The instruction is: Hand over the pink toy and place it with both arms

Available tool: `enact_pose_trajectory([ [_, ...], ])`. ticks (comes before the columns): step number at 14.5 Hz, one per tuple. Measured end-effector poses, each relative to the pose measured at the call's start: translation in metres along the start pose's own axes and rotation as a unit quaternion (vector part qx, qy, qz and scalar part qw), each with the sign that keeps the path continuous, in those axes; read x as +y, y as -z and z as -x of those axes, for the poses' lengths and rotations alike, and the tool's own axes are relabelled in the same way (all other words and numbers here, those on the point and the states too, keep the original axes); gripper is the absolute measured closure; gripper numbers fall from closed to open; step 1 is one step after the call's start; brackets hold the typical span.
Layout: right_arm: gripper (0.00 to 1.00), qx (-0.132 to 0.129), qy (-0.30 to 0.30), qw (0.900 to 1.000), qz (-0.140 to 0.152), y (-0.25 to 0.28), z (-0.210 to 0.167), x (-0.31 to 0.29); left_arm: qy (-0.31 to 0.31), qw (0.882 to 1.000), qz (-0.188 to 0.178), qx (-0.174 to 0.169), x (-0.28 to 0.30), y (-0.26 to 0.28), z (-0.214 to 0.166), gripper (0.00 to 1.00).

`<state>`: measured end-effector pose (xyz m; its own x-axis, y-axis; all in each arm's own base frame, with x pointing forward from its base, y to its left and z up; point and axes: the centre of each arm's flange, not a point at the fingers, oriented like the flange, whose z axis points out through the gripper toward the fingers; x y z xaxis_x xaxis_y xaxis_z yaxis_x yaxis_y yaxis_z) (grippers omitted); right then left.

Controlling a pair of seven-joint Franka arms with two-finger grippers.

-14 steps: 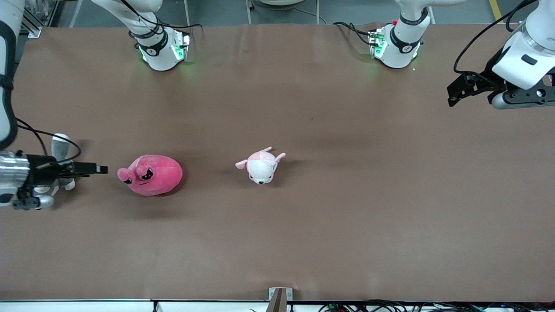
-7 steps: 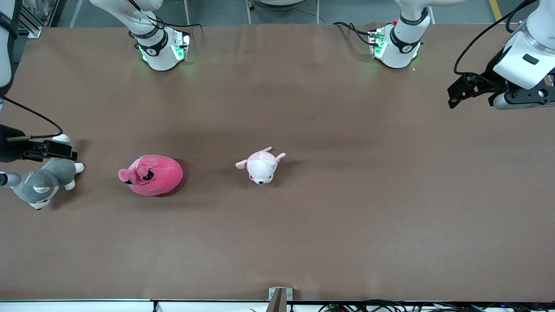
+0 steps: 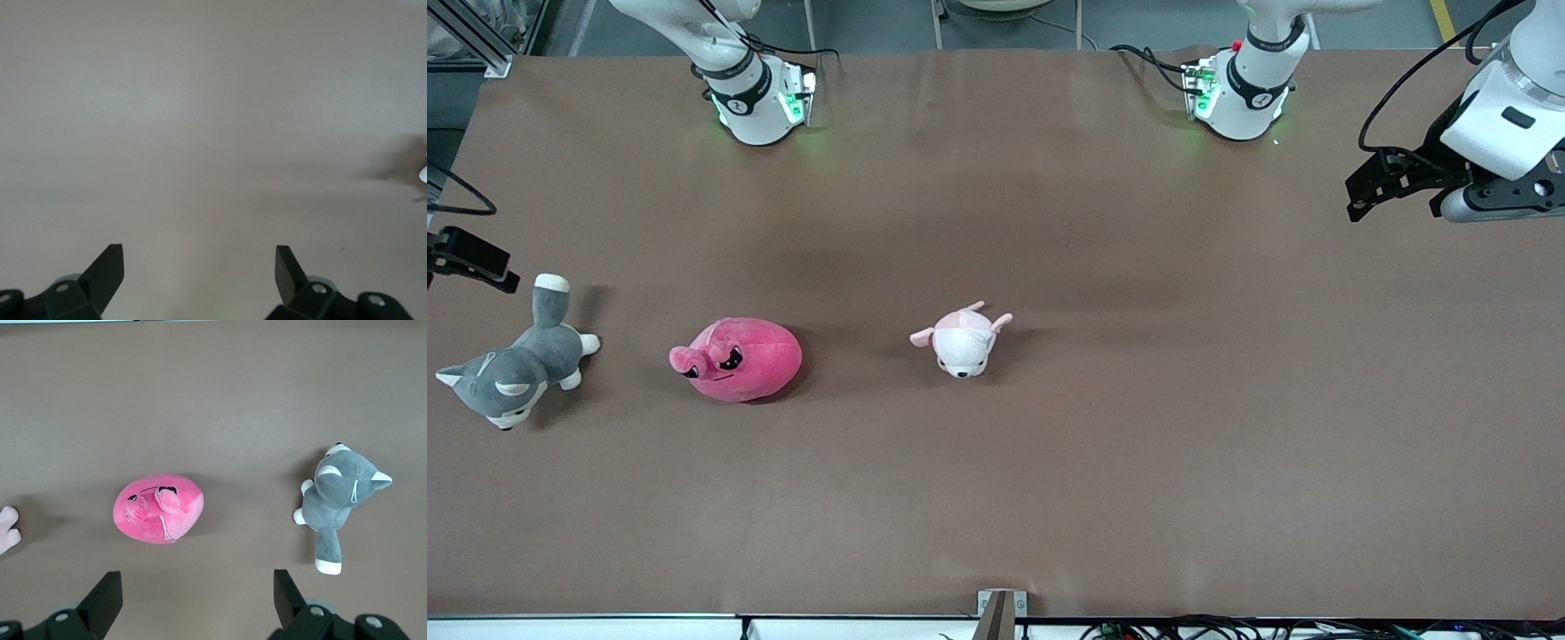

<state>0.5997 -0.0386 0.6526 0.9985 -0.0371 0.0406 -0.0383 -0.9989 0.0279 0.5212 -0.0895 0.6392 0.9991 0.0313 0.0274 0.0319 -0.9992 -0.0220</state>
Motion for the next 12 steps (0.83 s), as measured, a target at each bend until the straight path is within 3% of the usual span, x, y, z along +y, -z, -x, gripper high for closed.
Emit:
enact_pose_trajectory([
  [3, 0.0, 0.015, 0.0, 1.0, 0.001, -0.01, 0.015, 0.0, -0.001, 1.0, 0.0, -0.001, 0.0, -0.001, 0.0, 0.0],
  [12, 0.0, -0.003, 0.003, 1.0, 0.001, -0.03, 0.048, -0.004, 0.001, 1.0, 0.009, 0.001, 0.0, 0.002, 0.0, 0.0],
])
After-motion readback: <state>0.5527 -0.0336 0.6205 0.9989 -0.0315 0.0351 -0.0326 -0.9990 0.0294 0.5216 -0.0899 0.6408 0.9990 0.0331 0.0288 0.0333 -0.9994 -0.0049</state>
